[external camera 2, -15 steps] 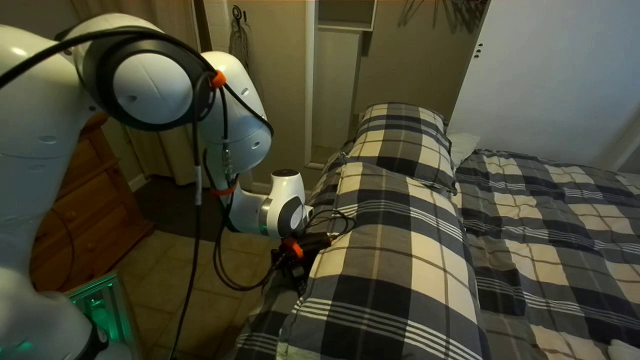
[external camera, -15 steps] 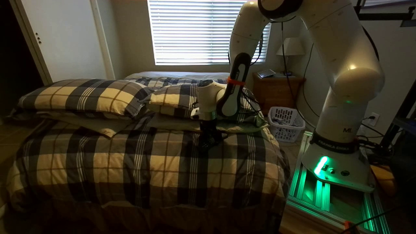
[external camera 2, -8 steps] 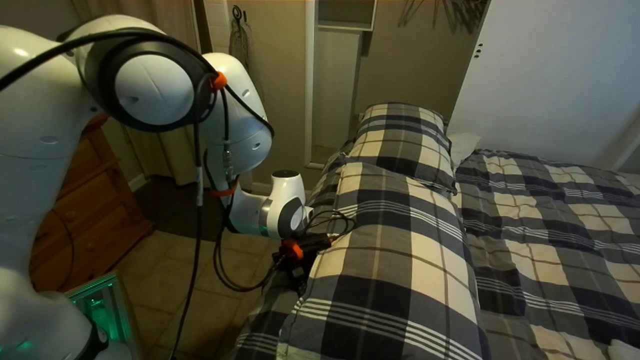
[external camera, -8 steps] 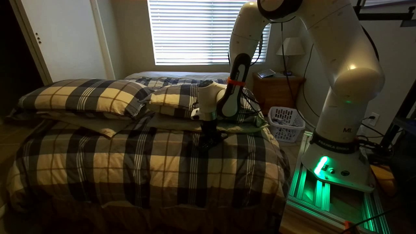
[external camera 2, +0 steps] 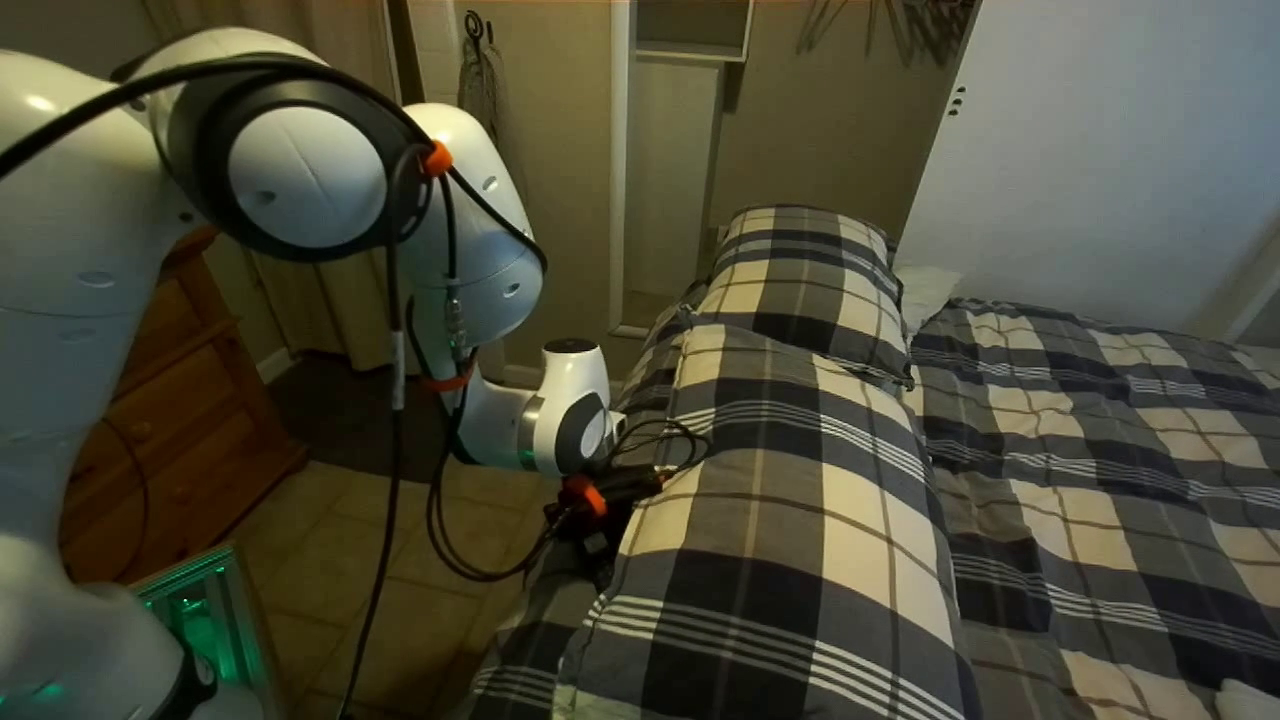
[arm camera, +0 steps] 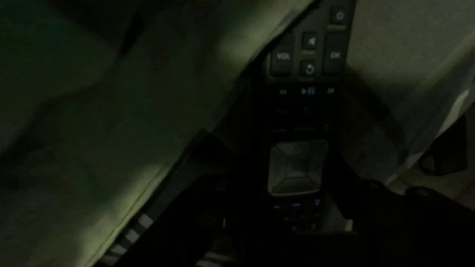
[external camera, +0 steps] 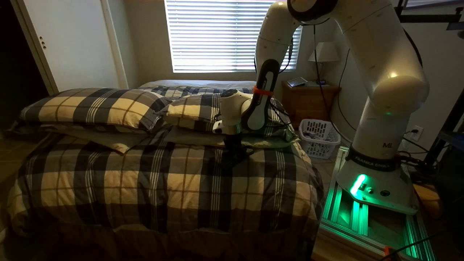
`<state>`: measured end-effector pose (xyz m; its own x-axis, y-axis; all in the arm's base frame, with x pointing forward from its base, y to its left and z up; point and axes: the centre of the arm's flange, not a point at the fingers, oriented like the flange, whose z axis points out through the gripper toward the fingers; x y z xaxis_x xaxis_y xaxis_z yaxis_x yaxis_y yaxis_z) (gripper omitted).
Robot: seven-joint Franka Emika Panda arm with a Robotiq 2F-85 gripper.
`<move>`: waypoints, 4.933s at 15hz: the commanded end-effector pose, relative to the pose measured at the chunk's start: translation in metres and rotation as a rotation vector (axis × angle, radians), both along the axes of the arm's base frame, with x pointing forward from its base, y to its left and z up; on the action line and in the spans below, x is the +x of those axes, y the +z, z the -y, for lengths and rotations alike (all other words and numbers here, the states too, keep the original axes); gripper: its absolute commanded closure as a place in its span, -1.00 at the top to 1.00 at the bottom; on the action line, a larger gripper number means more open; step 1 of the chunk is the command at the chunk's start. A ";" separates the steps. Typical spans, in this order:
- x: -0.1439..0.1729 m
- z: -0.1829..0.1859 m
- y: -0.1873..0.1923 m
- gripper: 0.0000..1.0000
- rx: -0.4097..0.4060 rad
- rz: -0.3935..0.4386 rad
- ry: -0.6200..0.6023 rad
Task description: Put the remote control under the pillow
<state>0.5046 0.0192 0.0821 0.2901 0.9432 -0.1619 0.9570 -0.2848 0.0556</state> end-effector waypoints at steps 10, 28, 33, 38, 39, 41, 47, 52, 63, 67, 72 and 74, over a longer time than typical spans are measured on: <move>-0.002 -0.038 0.039 -0.44 -0.216 -0.123 0.252; 0.012 0.014 0.093 -0.44 -0.320 0.118 0.548; 0.017 0.034 0.118 -0.44 -0.172 0.283 0.420; 0.025 0.055 0.114 -0.44 -0.070 0.368 0.198; 0.027 0.058 0.115 -0.44 -0.059 0.390 0.161; 0.031 0.064 0.117 -0.44 -0.024 0.438 0.077; 0.048 0.088 0.102 -0.44 0.042 0.487 -0.155; 0.053 0.094 0.083 -0.44 0.150 0.495 -0.306; 0.061 0.108 0.093 0.66 0.211 0.578 -0.462; 0.060 0.105 0.093 1.00 0.225 0.581 -0.484; 0.055 0.080 0.097 1.00 0.235 0.558 -0.473; 0.052 0.065 0.098 1.00 0.246 0.543 -0.459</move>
